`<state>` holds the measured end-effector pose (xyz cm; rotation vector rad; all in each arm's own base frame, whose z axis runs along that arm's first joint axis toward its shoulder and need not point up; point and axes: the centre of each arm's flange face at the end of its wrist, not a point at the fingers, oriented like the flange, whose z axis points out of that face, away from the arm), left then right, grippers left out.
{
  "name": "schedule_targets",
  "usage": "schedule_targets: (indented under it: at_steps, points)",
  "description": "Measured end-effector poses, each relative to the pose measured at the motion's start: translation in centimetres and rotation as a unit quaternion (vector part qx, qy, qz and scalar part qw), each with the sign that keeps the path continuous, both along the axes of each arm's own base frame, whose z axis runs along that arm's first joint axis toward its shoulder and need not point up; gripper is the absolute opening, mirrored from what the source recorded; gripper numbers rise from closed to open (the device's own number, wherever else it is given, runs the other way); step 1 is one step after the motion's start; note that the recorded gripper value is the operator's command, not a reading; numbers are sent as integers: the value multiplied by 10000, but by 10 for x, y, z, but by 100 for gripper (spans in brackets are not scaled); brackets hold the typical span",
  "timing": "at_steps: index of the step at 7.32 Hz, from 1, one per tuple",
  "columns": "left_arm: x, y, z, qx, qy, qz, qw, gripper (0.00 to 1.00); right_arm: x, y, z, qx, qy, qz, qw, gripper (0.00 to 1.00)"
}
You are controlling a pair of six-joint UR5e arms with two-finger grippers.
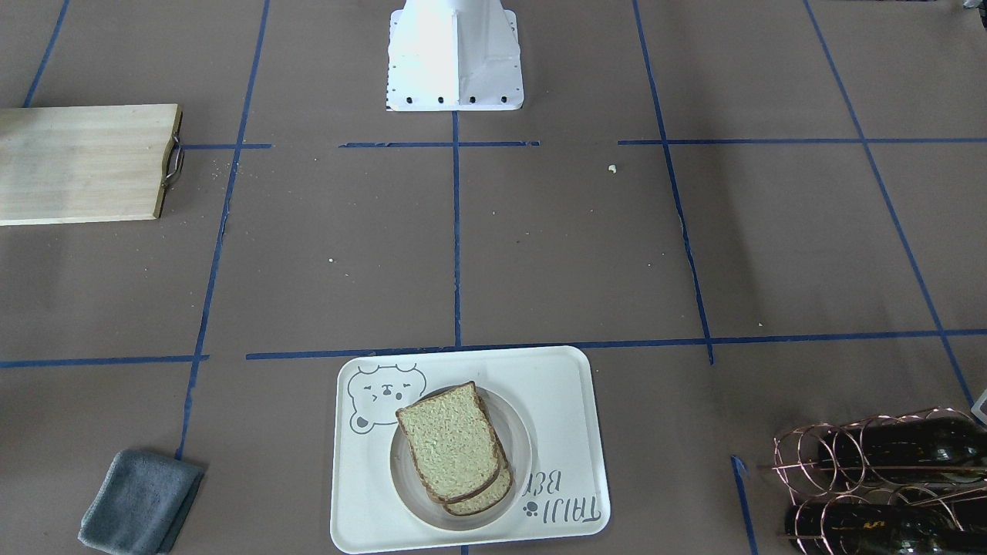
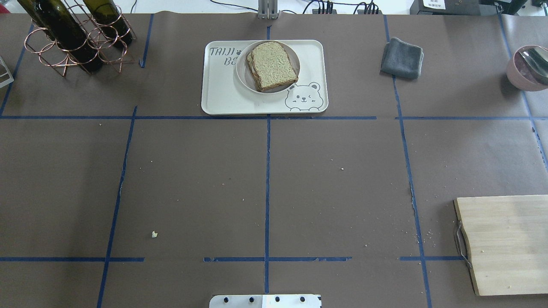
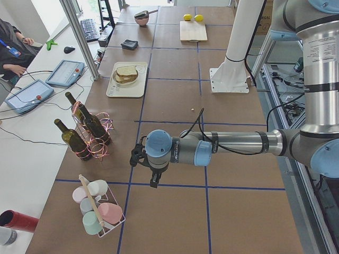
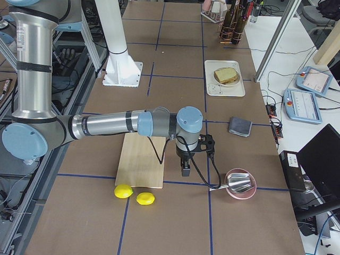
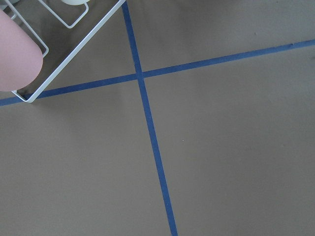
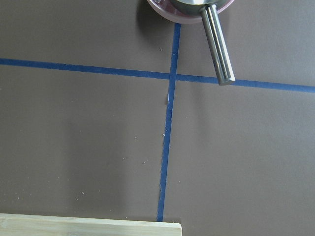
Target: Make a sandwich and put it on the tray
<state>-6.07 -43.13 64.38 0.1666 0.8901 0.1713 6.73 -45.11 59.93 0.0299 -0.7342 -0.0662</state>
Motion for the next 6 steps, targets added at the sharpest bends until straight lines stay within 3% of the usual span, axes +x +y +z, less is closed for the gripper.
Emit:
schedule_targets:
  at_steps: [6]
  points:
    - [0, -5, -9, 95, -6, 6, 10000, 100, 0, 0, 0, -8, 1, 2, 10000, 100]
